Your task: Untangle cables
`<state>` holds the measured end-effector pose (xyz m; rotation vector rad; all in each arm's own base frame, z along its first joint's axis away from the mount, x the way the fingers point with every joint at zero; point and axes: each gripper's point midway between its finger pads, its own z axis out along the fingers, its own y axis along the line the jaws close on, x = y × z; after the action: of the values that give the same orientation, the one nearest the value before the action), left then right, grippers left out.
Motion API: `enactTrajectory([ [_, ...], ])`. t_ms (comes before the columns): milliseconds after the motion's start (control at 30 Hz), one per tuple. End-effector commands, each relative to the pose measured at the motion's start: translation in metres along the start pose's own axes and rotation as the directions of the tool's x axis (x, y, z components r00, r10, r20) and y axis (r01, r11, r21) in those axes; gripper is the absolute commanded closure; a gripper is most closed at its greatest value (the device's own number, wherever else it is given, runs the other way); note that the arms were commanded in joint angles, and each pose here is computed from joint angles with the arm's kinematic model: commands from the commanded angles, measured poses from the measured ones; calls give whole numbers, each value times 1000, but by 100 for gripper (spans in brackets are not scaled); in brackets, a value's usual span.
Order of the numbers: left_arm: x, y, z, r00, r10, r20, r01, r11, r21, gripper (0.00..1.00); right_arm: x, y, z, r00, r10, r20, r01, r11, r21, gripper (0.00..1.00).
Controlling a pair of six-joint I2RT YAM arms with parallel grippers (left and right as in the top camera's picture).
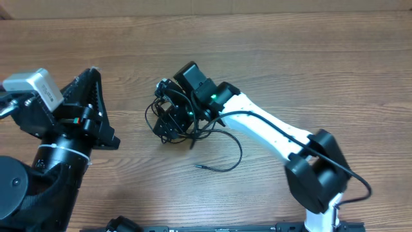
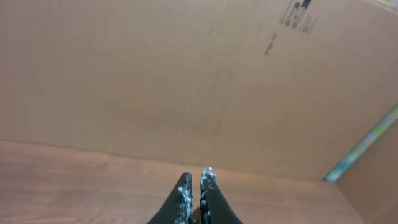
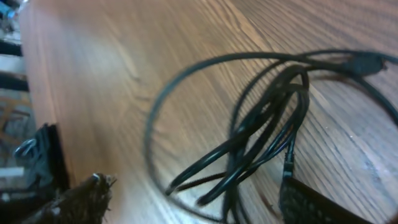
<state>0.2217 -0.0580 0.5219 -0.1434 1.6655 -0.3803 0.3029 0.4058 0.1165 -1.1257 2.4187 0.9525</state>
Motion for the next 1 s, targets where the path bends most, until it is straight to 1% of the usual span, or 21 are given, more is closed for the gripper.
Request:
enactTrajectory([
  [0, -2, 0, -3, 1000, -23, 1, 23, 1000, 7, 93, 13, -17, 19, 995, 95, -33, -94, 995, 25, 23],
  [33, -1, 0, -3, 1000, -21, -5, 21, 1000, 5, 93, 15, -21, 24, 993, 111, -40, -110, 993, 32, 29],
  [100, 2, 1, -3, 1000, -17, -16, 17, 1000, 2, 94, 21, -26, 31, 990, 129, -56, -127, 991, 37, 65],
  [133, 3, 1, -3, 1000, -16, -20, 16, 1000, 2, 93, 23, -28, 33, 988, 141, -61, -139, 990, 40, 89],
  [167, 4, 1, -3, 1000, -15, -23, 15, 1000, 1, 93, 23, -29, 33, 987, 152, -60, -149, 988, 41, 96],
  [333, 7, 3, -4, 999, -9, -37, 9, 1000, -5, 92, 10, -22, 27, 992, 122, -29, -121, 993, 11, 96],
  [400, 12, 6, -4, 998, -1, -55, 0, 1000, -17, 91, -3, -8, 18, 997, 79, -3, -79, 996, -42, 96],
  [500, 18, 9, -4, 997, 8, -79, -11, 999, -34, 88, -28, 4, -6, 997, 43, 67, -40, 998, -53, 96],
  [567, 19, 10, -4, 997, 10, -82, -12, 999, -36, 78, -48, 15, -31, 992, 17, 127, -10, 999, -50, 96],
  [600, 19, 10, -4, 997, 9, -82, -12, 999, -35, 71, -55, 19, -41, 989, 10, 145, -3, 999, -49, 96],
  [633, 19, 10, -4, 997, 9, -82, -11, 999, -35, 61, -62, 24, -56, 986, 1, 166, 6, 999, -42, 96],
  [733, 23, 5, -5, 995, 12, -101, -13, 1000, -9, 36, -73, 35, -94, 980, 6, 198, -7, 1000, 6, 96],
  [800, 27, -1, -5, 992, 14, -123, -10, 999, 33, 22, -75, 41, -118, 980, 8, 201, -17, 999, 44, 96],
  [900, 31, -7, -4, 990, 16, -143, -7, 998, 62, 12, -75, 48, -151, 978, 9, 207, -33, 993, 112, 96],
  [967, 34, -6, -3, 988, 20, -154, -11, 998, 57, 12, -78, 56, -176, 974, 0, 226, -35, 988, 149, 96],
])
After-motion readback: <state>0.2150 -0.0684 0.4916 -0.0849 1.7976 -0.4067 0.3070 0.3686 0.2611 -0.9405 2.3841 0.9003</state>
